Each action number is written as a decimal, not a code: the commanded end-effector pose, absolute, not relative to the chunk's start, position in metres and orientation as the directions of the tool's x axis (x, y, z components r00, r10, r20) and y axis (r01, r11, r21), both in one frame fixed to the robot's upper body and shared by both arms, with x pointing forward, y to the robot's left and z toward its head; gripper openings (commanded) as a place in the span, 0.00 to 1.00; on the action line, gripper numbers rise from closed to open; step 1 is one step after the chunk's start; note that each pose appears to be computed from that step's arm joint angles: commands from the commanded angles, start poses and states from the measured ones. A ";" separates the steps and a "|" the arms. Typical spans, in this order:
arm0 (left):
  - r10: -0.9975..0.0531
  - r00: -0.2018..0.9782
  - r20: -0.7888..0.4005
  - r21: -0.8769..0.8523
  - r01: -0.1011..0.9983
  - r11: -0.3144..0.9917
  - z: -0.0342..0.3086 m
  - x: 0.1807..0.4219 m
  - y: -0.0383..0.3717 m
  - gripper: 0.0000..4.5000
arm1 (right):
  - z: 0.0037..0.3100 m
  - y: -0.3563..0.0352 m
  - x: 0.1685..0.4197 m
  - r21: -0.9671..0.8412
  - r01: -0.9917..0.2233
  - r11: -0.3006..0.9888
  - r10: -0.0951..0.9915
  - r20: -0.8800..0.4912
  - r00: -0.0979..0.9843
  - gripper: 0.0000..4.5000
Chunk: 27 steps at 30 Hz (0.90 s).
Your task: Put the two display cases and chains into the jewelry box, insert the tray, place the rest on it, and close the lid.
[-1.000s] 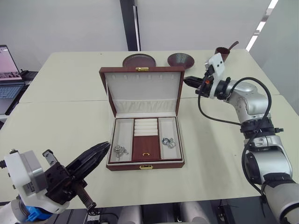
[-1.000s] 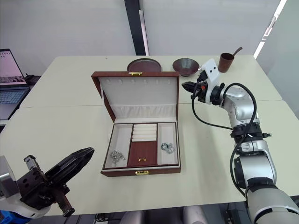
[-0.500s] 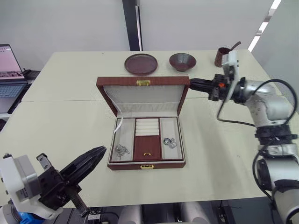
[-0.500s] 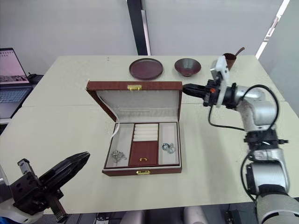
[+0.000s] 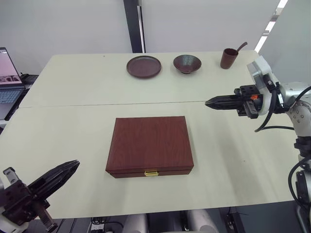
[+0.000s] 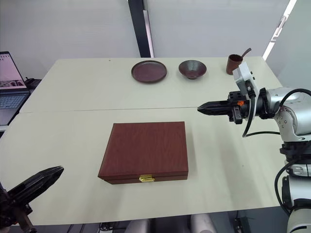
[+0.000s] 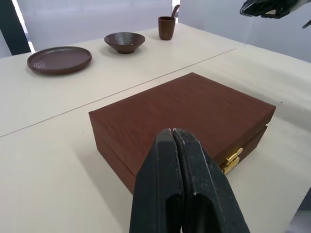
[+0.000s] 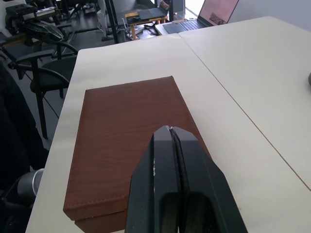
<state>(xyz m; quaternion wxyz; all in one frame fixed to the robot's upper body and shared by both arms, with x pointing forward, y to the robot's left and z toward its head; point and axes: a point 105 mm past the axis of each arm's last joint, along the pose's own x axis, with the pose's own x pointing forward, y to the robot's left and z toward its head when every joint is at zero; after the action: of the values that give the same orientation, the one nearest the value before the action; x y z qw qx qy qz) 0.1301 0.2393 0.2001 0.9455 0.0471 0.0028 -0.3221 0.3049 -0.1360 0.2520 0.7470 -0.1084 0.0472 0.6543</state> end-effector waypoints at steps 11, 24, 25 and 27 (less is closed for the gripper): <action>-0.217 0.976 -0.003 0.259 0.210 0.943 0.193 0.183 0.316 0.00 | 0.240 -0.177 0.337 -0.394 -0.819 0.418 0.842 -0.172 0.512 0.00; 0.097 0.988 -0.122 0.337 -0.050 0.940 0.141 0.216 0.362 0.00 | 0.166 -0.264 0.341 -0.524 -0.448 0.724 0.472 -0.096 0.876 0.00; 0.100 0.986 -0.134 0.332 -0.050 0.942 0.136 0.217 0.363 0.00 | 0.159 -0.269 0.341 -0.527 -0.427 0.735 0.447 -0.098 0.889 0.00; 0.098 0.985 -0.145 0.323 -0.046 0.945 0.131 0.219 0.364 0.00 | 0.152 -0.272 0.341 -0.529 -0.407 0.745 0.421 -0.099 0.901 0.00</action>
<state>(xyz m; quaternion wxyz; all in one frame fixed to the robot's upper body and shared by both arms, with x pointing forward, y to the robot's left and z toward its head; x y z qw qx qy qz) 0.2186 0.3625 0.1274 0.9840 0.1505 0.0896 0.0323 0.3401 -0.2677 0.1359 0.9328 -0.2649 0.0212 0.2436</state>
